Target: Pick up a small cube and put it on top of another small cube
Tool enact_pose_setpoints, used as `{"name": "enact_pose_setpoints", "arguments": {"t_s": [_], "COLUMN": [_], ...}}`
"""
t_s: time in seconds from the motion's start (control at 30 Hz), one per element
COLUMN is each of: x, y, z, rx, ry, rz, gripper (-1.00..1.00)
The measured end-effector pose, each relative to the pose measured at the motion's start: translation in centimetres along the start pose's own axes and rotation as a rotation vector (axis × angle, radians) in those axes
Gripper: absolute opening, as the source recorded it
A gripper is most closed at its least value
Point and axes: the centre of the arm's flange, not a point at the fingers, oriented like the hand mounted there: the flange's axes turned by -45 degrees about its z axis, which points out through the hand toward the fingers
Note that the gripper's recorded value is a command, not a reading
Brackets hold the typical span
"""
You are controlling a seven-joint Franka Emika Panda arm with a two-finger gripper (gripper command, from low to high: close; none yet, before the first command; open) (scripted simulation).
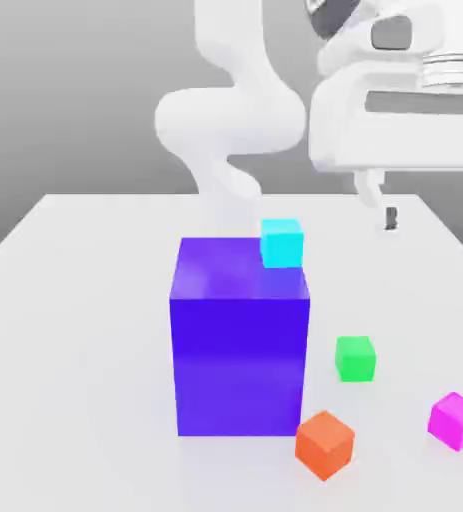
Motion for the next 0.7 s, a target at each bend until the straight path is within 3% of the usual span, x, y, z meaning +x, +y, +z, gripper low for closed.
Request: {"name": "enact_pose_setpoints", "arguments": {"t_s": [0.37,0.53,0.57,0.7], "x": [-9.6,-12.3,-12.7,-12.7], "y": [-13.8,-15.4,-15.4,-15.4], "z": [16.9,23.0,23.9,23.9], "rx": [0.112,0.124,0.123,0.124], "ry": [-0.278,-0.301,-0.301,-0.301], "rz": [-0.246,-0.264,-0.265,-0.265], "gripper": [0.0,0.0,-1.0,-1.0]}}
